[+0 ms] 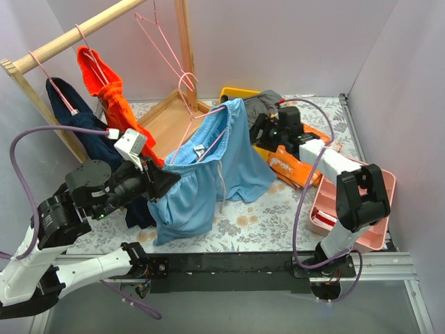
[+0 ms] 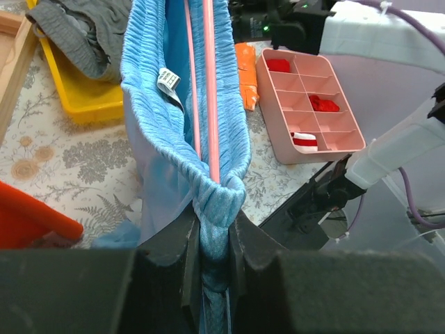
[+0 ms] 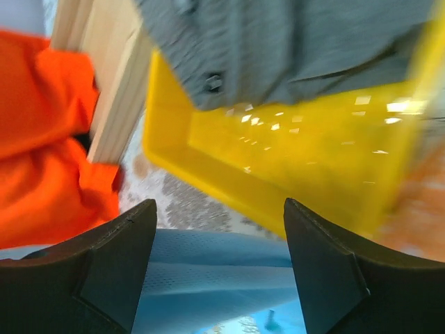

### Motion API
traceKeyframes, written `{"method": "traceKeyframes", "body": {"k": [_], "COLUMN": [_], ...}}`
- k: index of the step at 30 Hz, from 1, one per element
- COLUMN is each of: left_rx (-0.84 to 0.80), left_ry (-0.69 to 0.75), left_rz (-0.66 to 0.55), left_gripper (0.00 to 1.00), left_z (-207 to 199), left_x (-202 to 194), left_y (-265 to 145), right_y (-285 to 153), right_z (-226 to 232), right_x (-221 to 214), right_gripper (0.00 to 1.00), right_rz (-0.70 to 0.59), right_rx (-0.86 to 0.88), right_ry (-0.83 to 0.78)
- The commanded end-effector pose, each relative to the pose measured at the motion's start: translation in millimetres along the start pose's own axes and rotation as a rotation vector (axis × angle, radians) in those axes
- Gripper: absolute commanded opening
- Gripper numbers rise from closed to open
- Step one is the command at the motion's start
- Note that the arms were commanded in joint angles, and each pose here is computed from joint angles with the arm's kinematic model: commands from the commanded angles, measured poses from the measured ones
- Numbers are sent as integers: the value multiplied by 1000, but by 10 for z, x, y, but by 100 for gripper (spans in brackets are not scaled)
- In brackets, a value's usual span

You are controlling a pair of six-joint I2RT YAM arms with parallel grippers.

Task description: Place the shorts on the hanger

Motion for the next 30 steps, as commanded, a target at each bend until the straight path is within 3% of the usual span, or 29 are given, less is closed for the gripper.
{"method": "traceKeyframes", "body": {"k": [1,6,15,30], "left_rx": [1,78,182,320], "left_ry": [-60,-111,-162,-195], "left_rz": [-108,-101,-132,-242], "left_gripper": [0,0,0,0], "left_z": [21,153,341,542], "left_x": [226,189,175,360], "left_y": [-262,-436,-641,-667], "right_y": [148,235,304,547], "right_z": [560,751,1110,1509], "right_x": [-446,-937,-1404,-1495], "right_gripper": [80,78,76,76], "right_rz": [67,162,259,305], "right_rx": [198,277,338,346], "right_ry": [-86,-113,-148,-197]}}
Point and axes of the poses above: each gripper's point midway between its finger pads, its own y axis out along the fingers, its own z axis along the line the jaws close on, x = y × z, the point moved 3 cm from there along -y, back along the fingers, and after that the axes turned 12 degrees about y, right-handed, at the moved point
